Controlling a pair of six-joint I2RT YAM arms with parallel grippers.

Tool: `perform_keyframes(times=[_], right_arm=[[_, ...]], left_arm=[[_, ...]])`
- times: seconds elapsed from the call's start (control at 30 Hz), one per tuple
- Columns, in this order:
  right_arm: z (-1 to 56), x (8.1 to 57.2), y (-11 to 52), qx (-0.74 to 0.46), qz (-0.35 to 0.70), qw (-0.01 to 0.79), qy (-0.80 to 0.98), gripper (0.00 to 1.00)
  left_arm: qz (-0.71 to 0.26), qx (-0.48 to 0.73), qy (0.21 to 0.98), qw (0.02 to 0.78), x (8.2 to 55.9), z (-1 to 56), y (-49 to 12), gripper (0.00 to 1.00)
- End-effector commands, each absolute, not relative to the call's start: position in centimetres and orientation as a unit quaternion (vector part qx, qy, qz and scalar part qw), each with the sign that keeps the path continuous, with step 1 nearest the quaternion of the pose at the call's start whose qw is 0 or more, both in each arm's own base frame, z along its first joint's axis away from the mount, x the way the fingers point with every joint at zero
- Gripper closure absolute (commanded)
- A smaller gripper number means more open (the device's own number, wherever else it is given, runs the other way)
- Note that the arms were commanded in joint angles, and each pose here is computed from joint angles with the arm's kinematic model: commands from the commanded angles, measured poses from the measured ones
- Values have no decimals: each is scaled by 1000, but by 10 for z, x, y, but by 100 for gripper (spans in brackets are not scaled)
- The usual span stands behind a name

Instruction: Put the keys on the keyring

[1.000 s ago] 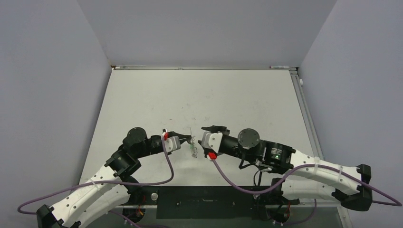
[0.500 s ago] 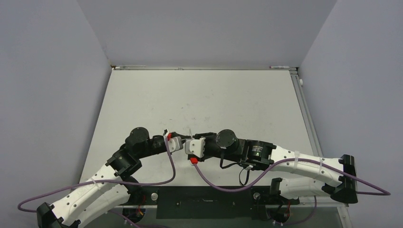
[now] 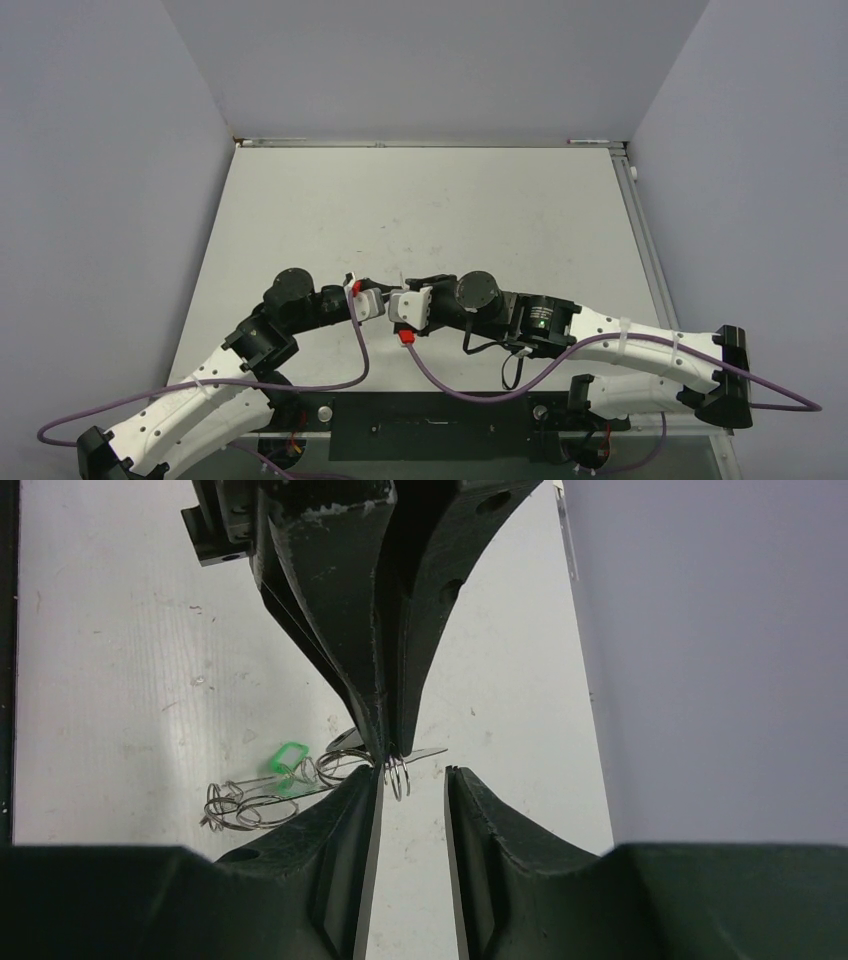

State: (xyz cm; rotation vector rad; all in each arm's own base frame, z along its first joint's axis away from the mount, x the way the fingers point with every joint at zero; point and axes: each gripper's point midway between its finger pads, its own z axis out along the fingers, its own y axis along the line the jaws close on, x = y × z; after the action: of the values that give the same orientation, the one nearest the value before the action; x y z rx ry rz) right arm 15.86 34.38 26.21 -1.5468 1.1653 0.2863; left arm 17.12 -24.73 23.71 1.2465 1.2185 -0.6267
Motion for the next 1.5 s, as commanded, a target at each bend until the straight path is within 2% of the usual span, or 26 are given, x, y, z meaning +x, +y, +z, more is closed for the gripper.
perform_keyframes(times=[0.0, 0.3, 0.6, 1.47], right_arm=[[276, 163, 351, -641, 117, 586, 483, 70], [266, 163, 351, -643, 119, 576, 490, 69], [289, 167, 339, -600, 146, 622, 482, 69], [271, 150, 362, -649, 189, 565, 473, 70]], left_arm=[[-272, 531, 485, 639, 169, 277, -250, 100], [-279, 520, 478, 650, 165, 285, -248, 100], [-284, 520, 471, 653, 162, 288, -248, 100], [-276, 520, 478, 651, 166, 285, -247, 100]])
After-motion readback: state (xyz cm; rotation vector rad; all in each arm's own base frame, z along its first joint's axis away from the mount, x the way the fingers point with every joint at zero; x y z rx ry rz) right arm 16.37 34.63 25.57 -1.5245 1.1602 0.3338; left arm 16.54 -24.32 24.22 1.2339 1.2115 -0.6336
